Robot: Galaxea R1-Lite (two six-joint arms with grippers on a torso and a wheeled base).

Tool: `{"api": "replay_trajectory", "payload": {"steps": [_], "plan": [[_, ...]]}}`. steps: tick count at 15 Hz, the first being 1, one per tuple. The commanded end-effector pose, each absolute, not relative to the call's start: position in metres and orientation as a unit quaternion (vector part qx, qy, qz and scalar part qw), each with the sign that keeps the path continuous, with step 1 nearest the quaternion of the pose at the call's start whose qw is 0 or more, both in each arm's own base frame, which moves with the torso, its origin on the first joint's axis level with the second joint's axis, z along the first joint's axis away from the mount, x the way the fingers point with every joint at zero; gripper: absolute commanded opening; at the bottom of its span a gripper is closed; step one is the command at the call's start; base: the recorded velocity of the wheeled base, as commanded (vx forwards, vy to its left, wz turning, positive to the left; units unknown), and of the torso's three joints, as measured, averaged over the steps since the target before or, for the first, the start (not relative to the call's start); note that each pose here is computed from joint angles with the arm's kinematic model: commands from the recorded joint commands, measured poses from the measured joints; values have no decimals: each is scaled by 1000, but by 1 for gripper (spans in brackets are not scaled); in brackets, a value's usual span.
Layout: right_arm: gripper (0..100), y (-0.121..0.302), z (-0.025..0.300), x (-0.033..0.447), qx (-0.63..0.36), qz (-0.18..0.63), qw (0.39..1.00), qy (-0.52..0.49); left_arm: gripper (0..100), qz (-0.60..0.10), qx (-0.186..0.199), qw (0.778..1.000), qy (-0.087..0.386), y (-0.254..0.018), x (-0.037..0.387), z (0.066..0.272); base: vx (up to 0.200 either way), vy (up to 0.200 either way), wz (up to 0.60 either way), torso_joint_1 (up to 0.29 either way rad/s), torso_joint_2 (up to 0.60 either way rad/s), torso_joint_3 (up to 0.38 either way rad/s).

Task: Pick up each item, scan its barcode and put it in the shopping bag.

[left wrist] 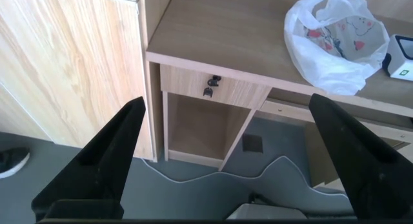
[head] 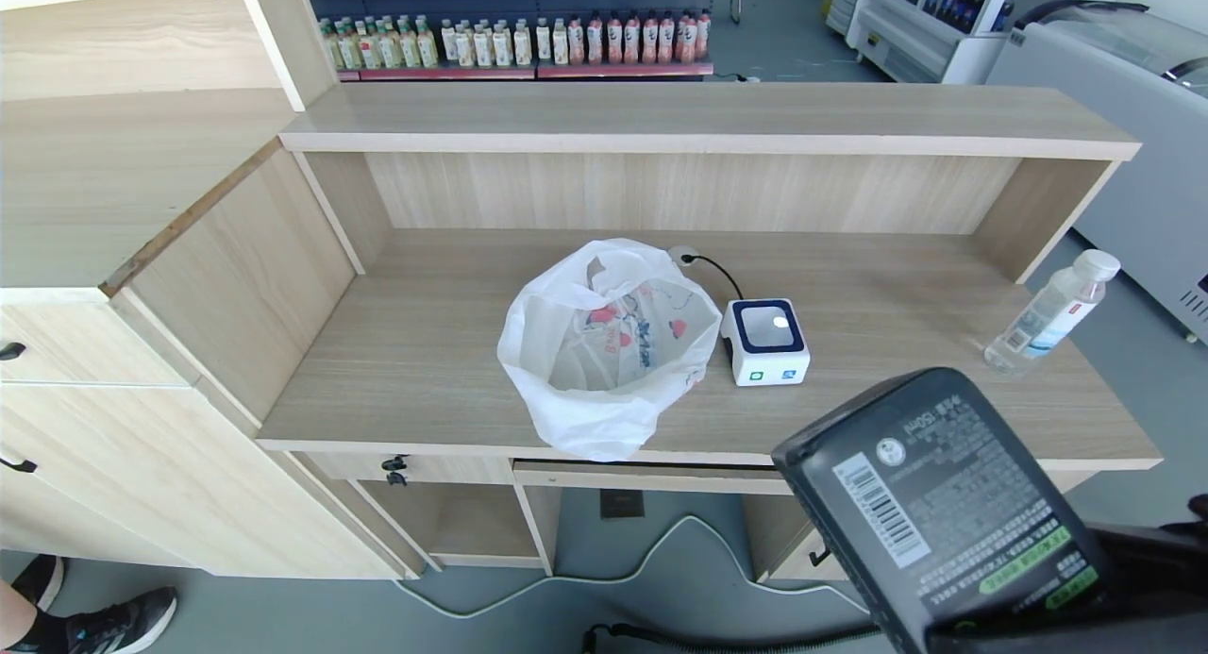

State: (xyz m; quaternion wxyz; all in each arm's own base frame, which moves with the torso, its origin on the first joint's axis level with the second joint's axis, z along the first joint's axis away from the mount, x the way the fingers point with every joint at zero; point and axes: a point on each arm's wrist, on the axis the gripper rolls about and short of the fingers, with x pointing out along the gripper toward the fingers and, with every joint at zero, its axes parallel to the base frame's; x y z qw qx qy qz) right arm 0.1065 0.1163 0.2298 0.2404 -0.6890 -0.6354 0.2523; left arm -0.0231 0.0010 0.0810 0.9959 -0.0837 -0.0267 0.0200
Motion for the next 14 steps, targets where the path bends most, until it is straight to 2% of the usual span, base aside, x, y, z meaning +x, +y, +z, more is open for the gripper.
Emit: {"api": "replay_trajectory", "payload": {"steps": [1,7,10,14], "plan": [[0,119,235,102,-677,240,234,-655,100,20,-84,996,-27,1,-23,81,0,0,0,0,0,0],[0,121,237,102,-680,210,212,-670,100,20,-84,996,-27,1,-23,81,0,0,0,0,0,0],[0,119,247,101,-681,157,208,-685,100,20,-84,996,-27,1,-23,81,0,0,0,0,0,0],[0,119,246,101,-680,157,207,-686,100,20,-84,996,-27,1,-23,81,0,0,0,0,0,0]]}}
